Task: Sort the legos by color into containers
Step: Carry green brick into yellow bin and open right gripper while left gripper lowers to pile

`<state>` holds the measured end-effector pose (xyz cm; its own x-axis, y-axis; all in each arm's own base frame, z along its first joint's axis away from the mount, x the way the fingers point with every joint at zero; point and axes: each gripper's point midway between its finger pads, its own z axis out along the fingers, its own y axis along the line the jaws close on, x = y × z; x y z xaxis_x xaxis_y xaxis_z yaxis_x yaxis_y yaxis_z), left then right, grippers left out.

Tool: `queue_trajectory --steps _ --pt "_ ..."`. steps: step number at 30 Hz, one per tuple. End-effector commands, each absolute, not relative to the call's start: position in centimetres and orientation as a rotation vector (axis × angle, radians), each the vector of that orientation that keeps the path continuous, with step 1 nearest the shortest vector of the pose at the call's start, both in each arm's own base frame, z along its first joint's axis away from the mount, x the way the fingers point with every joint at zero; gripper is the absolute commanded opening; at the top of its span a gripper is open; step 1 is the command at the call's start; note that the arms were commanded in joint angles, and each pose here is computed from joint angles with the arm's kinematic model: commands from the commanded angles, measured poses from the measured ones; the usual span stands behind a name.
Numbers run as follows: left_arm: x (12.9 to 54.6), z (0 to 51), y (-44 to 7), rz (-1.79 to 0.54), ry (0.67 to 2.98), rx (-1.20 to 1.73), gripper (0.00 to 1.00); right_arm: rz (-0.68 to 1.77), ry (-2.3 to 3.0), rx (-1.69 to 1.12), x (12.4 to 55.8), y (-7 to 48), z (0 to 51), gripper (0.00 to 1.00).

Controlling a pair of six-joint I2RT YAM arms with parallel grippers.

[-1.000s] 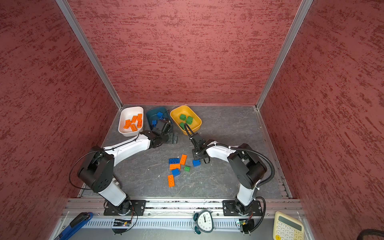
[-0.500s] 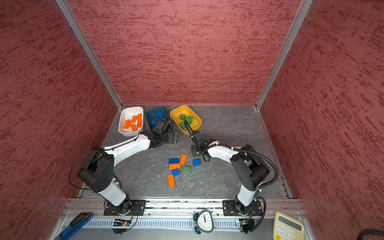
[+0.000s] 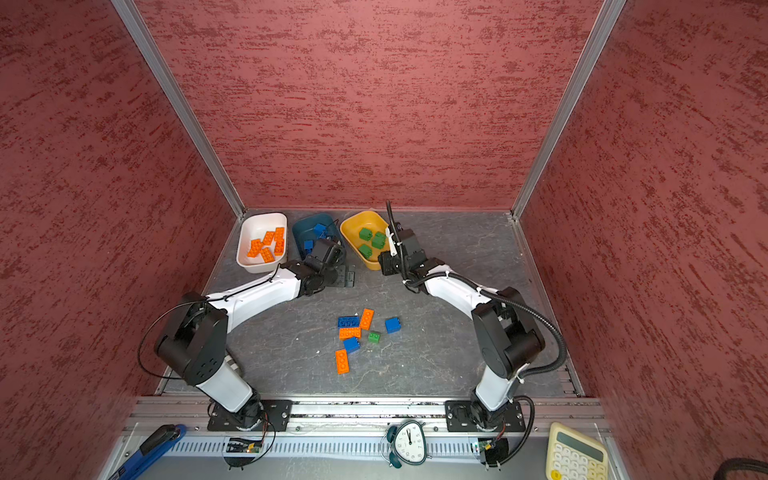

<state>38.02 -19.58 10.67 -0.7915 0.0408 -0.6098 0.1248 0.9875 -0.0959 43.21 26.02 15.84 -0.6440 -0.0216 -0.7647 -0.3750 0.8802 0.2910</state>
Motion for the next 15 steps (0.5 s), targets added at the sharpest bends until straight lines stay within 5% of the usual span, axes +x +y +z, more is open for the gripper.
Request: queue_trajectory --steps 1,15 --pt "37.5 11.6 -19.4 -0.195 2.461 0.096 0.99 0.57 2.142 -0.321 46.0 26.7 17.1 0.25" --pt "34.2 10.6 -21.0 -0.276 2.518 0.282 0.99 0.525 2.149 -0.292 52.9 28.1 15.0 0.32"
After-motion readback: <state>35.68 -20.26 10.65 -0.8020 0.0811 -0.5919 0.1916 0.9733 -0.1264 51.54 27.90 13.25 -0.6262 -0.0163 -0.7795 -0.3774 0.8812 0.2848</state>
